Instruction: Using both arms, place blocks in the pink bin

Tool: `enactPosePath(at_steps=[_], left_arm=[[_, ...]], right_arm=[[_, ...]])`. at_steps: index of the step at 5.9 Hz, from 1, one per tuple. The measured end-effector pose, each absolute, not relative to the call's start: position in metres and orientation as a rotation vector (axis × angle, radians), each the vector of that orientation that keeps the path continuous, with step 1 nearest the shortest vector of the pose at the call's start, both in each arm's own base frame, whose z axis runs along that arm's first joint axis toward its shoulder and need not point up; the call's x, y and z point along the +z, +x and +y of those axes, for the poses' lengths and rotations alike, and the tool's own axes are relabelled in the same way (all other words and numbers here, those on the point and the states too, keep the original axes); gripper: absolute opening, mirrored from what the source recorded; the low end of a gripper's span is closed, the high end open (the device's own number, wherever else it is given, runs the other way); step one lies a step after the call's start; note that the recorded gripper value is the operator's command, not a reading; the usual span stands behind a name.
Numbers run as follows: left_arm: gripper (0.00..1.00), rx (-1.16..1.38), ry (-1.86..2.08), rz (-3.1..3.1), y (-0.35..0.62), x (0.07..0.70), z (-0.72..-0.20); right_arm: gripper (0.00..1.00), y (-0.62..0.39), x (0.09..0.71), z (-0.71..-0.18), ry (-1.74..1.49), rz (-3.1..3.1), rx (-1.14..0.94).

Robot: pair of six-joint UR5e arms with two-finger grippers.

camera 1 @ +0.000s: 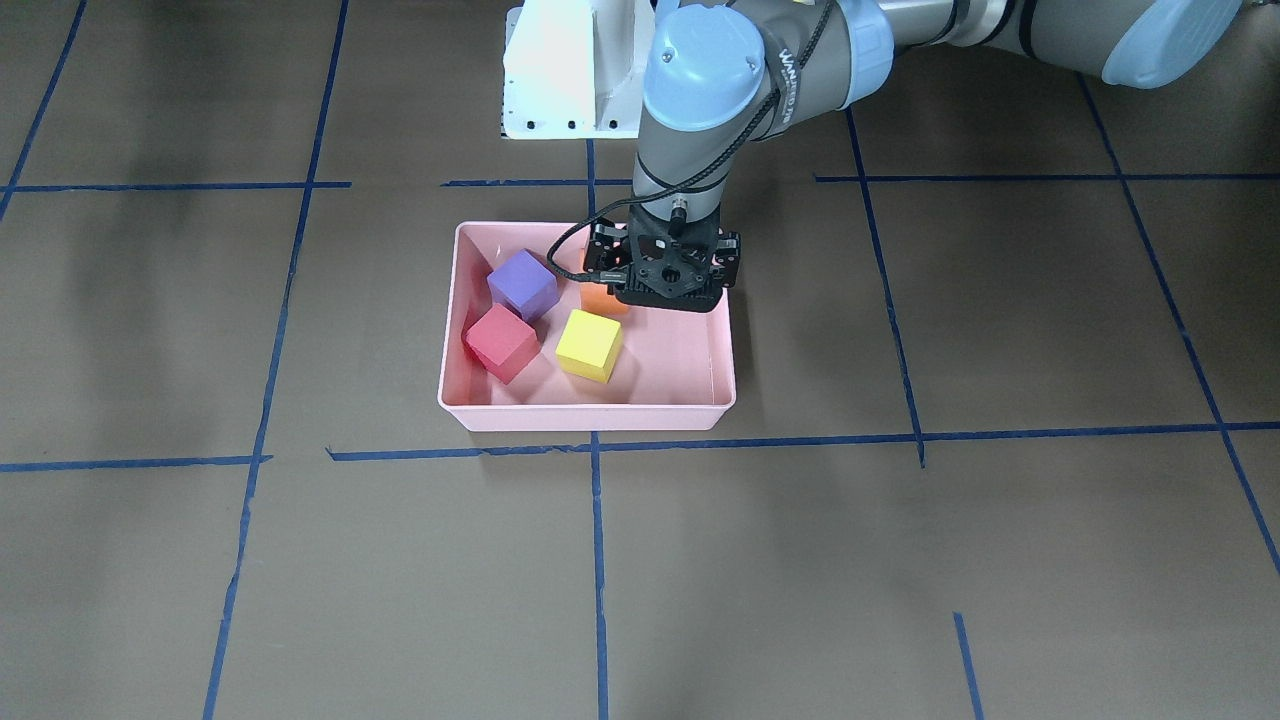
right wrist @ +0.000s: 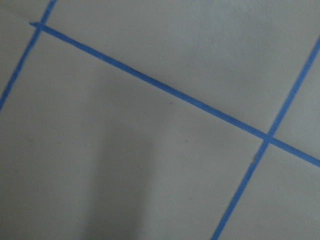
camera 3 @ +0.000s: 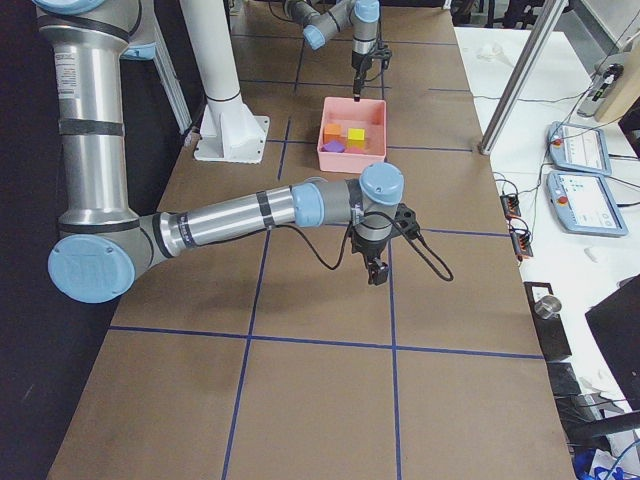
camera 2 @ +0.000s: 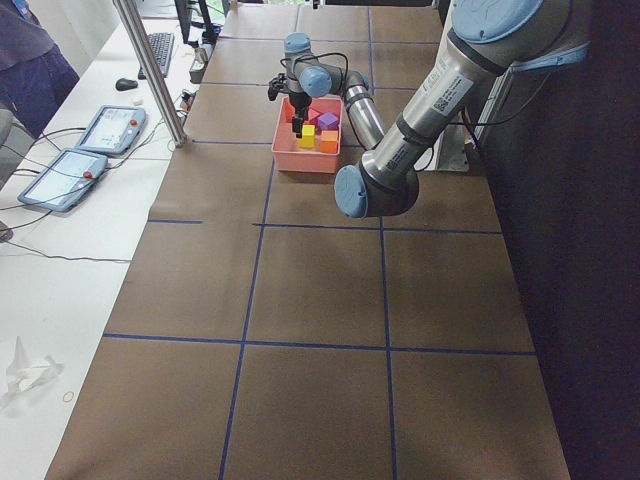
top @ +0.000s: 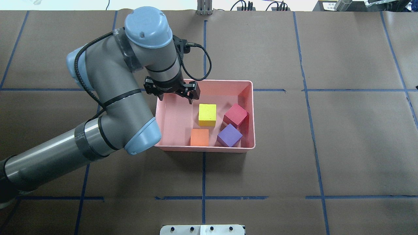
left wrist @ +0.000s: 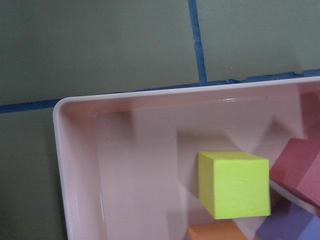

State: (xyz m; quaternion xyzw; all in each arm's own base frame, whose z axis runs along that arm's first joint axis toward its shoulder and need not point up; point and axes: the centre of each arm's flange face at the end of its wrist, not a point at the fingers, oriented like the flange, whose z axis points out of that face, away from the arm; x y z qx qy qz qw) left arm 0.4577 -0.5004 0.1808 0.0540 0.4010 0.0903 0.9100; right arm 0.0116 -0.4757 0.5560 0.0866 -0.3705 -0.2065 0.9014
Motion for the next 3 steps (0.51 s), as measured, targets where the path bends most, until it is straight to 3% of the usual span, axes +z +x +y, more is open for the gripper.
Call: enactPosePath(at_steps=[3], left_arm=[[1.00,0.341,0.165,0.757,0.283,0.320,-0.554]], right_arm=[[0.99,0.073,0.625,-0.403,0.112,-0.764,-0.322]])
